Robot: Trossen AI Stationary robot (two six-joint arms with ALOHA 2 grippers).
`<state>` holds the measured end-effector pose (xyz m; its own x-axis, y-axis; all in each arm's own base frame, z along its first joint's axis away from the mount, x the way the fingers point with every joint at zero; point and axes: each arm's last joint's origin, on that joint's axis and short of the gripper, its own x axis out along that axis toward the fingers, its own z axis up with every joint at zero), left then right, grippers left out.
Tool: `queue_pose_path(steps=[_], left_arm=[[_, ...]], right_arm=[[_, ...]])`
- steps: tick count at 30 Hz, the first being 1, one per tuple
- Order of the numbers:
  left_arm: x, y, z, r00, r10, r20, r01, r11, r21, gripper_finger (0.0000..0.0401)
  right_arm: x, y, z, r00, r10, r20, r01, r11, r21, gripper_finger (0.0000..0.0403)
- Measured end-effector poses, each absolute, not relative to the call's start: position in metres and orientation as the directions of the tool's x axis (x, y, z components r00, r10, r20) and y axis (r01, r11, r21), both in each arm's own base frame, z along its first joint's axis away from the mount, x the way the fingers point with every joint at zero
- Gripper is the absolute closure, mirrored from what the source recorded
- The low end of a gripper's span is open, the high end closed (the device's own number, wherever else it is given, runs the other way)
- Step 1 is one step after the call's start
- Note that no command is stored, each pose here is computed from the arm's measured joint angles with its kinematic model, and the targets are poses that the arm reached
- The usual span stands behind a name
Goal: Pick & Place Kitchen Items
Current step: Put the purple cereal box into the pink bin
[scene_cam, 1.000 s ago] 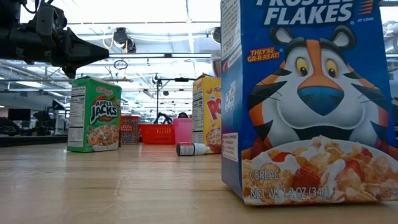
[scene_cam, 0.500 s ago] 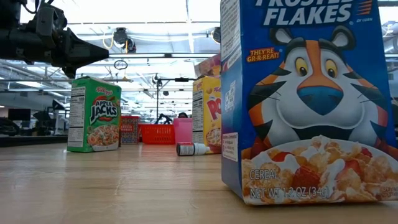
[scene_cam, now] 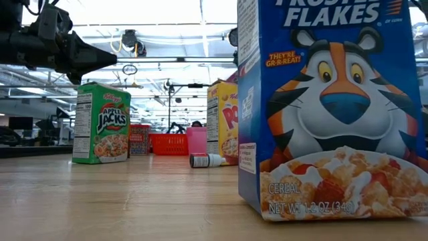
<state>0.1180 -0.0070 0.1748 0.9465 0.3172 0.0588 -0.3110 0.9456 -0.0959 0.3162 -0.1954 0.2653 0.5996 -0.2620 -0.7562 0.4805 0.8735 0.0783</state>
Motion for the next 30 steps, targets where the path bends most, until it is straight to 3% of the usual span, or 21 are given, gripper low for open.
queue_pose_path(steps=[11, 18, 30], left_arm=[[0.118, -0.007, 0.173, 0.948, 0.316, 0.038, -0.311, 0.944, -0.113, 0.0361], [0.118, -0.007, 0.172, 0.948, 0.317, 0.037, -0.311, 0.944, -0.116, 0.0361], [0.118, -0.007, 0.173, 0.948, 0.317, 0.038, -0.31, 0.944, -0.116, 0.0361]], right_arm=[[0.318, -0.227, 0.248, 0.549, -0.34, -0.763, 0.513, 0.858, -0.014, 0.0309], [0.315, -0.236, 0.231, 0.496, -0.315, -0.809, 0.517, 0.856, -0.016, 0.031], [0.31, -0.242, 0.233, 0.468, -0.366, -0.804, 0.552, 0.832, -0.057, 0.031]])
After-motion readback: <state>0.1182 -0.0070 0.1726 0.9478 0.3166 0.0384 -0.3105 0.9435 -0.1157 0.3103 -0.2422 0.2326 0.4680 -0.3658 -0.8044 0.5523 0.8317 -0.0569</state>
